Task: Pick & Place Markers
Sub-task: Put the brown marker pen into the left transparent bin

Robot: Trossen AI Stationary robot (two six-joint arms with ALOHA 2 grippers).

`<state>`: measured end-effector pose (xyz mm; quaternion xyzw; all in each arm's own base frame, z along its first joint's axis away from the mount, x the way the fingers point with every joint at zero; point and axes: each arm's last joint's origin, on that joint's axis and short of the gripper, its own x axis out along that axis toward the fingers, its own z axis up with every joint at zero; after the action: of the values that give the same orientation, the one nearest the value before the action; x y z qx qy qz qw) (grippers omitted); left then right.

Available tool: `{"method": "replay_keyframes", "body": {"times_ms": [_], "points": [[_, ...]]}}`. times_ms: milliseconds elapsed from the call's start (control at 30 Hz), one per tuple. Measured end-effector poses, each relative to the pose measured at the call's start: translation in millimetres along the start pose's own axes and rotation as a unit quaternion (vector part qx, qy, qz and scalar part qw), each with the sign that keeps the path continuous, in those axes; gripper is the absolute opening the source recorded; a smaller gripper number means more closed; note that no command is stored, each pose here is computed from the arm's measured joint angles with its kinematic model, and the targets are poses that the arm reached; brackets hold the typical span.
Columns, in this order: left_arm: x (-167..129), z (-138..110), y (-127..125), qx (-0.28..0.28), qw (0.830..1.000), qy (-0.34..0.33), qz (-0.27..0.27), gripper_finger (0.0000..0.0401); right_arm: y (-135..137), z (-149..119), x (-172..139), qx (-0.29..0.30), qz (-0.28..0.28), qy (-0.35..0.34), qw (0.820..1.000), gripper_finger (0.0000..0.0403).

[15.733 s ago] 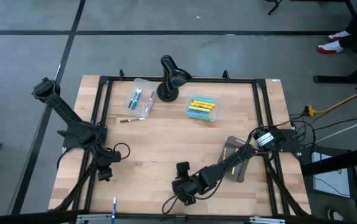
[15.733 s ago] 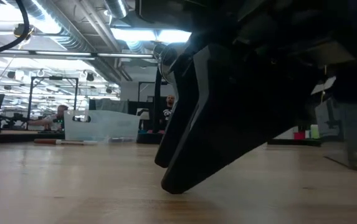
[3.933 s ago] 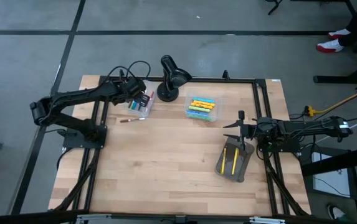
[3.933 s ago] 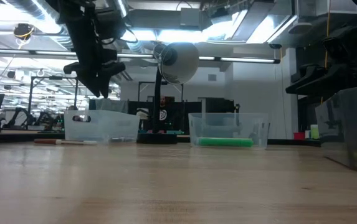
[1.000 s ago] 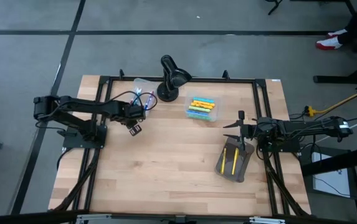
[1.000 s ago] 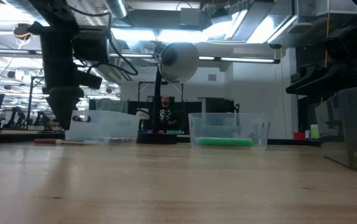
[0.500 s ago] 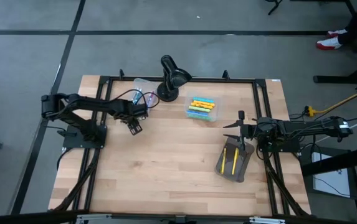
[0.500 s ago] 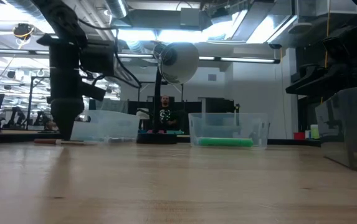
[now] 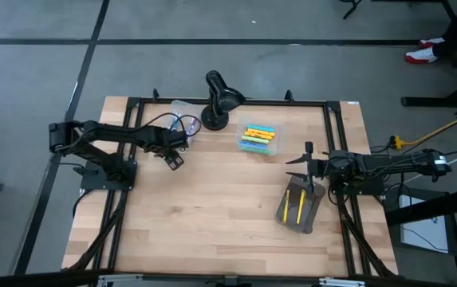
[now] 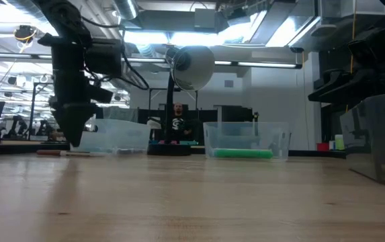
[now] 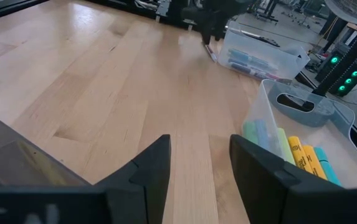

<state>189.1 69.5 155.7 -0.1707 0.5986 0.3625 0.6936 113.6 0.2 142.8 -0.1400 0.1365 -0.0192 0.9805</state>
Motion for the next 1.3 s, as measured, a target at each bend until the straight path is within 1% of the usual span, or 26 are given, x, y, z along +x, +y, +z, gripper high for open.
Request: {"method": "replay_keyframes", "body": {"times_ms": [33, 100, 200, 333, 600, 733, 867, 933, 1067, 1200, 1300], "points": [[-2.1, -1.1, 1.0, -0.018, 1.000, 0.001, -0.003, 0.0180, 0.0, 0.0, 0.0, 0.000, 0.000, 0.000, 1.000, 0.0163], [-5.9, -3.6, 3.4, -0.030, 1.000, 0.003, -0.002, 0.0176, 0.0, 0.0, 0.0, 0.000, 0.000, 0.000, 1.000, 0.0163], [-7.1, -5.9, 5.9, -0.005, 1.000, 0.007, 0.017, 0.0171, 0.0, 0.0, 0.0, 0.000, 0.000, 0.000, 1.000, 0.0163], [-6.5, -5.6, 5.3, 0.031, 0.999, 0.009, 0.012, 0.0169, 0.0, 0.0, 0.0, 0.000, 0.000, 0.000, 1.000, 0.0163], [-3.9, -5.5, 3.3, 0.041, 0.999, 0.021, -0.003, 0.0168, 0.0, 0.0, 0.0, 0.000, 0.000, 0.000, 1.000, 0.0163], [-1.0, -7.3, 3.2, 0.028, 0.999, 0.019, -0.004, 0.0167, 0.0, 0.0, 0.0, 0.000, 0.000, 0.000, 1.000, 0.0163], [18.4, -18.6, 3.3, 0.008, 0.999, 0.010, -0.030, 0.0166, 0.0, 0.0, 0.0, 0.000, 0.000, 0.000, 1.000, 0.0163], [24.5, -24.2, 4.3, 0.002, 1.000, 0.001, -0.031, 0.0166, 0.0, 0.0, 0.0, 0.000, 0.000, 0.000, 1.000, 0.0163], [24.9, -26.2, 5.4, -0.009, 1.000, -0.002, -0.023, 0.0164, 0.0, 0.1, 0.0, 0.000, 0.000, 0.000, 1.000, 0.0163], [22.4, -26.3, 5.4, -0.016, 0.999, -0.005, -0.044, 0.0160, 0.0, 0.0, 0.0, 0.000, 0.000, 0.000, 1.000, 0.0163], [22.1, -26.7, 4.6, -0.030, 0.998, 0.000, -0.056, 0.0148, 0.0, 0.0, 0.0, 0.000, 0.000, 0.000, 1.000, 0.0163]]}}
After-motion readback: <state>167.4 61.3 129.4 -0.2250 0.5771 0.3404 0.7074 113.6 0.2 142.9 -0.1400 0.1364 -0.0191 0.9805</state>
